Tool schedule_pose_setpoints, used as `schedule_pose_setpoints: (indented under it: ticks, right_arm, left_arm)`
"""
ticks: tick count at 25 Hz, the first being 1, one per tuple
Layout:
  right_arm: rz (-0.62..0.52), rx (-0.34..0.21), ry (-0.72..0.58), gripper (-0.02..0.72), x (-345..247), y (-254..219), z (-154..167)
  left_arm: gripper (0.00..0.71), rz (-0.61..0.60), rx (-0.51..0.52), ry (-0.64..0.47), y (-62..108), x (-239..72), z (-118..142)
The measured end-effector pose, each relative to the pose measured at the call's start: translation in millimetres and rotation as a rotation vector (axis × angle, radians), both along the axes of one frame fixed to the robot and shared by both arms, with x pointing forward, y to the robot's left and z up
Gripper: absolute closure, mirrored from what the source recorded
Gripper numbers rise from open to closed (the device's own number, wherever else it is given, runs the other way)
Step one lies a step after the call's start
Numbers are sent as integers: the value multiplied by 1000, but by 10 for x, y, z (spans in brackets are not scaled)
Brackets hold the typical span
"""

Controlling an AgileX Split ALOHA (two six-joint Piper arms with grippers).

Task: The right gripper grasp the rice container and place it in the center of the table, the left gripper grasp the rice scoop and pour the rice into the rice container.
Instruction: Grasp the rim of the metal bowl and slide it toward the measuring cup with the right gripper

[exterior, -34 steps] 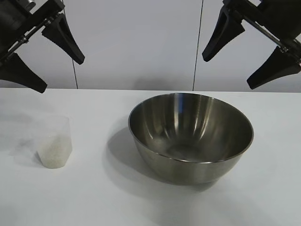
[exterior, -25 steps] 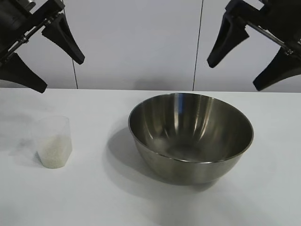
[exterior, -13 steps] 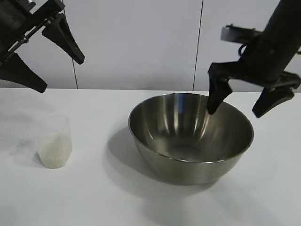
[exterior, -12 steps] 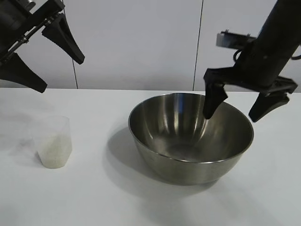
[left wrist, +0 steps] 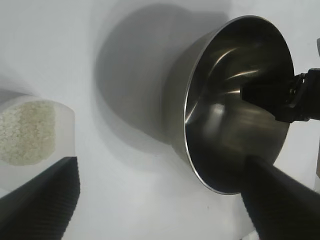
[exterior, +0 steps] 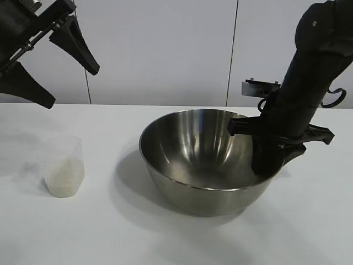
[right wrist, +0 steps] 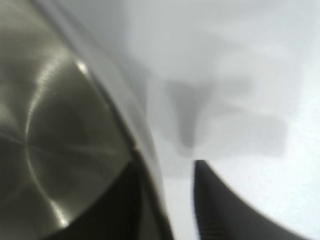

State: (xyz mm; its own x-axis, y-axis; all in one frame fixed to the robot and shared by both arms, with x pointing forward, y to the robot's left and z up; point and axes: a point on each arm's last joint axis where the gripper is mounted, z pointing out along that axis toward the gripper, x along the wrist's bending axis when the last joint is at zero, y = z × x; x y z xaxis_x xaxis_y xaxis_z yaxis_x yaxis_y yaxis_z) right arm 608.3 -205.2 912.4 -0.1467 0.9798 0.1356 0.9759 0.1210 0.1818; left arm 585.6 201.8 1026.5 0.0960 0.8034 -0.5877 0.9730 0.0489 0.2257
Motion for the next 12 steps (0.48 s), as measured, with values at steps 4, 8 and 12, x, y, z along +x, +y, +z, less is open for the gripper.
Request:
schedule_pose_setpoints:
  ticks: [4,8,12]
  right_arm:
    - [-14,17,-1,682,6,13,20]
    - [-14,25,-9,694,-7,10,99]
    - [-52,87,-32,694,-4,-103,279]
  left_arm:
    - [79,1,0,-1,0,1,0]
    - [79,3,1,-4,1,5,0]
    - [79,4,1,-5,1,6,0]
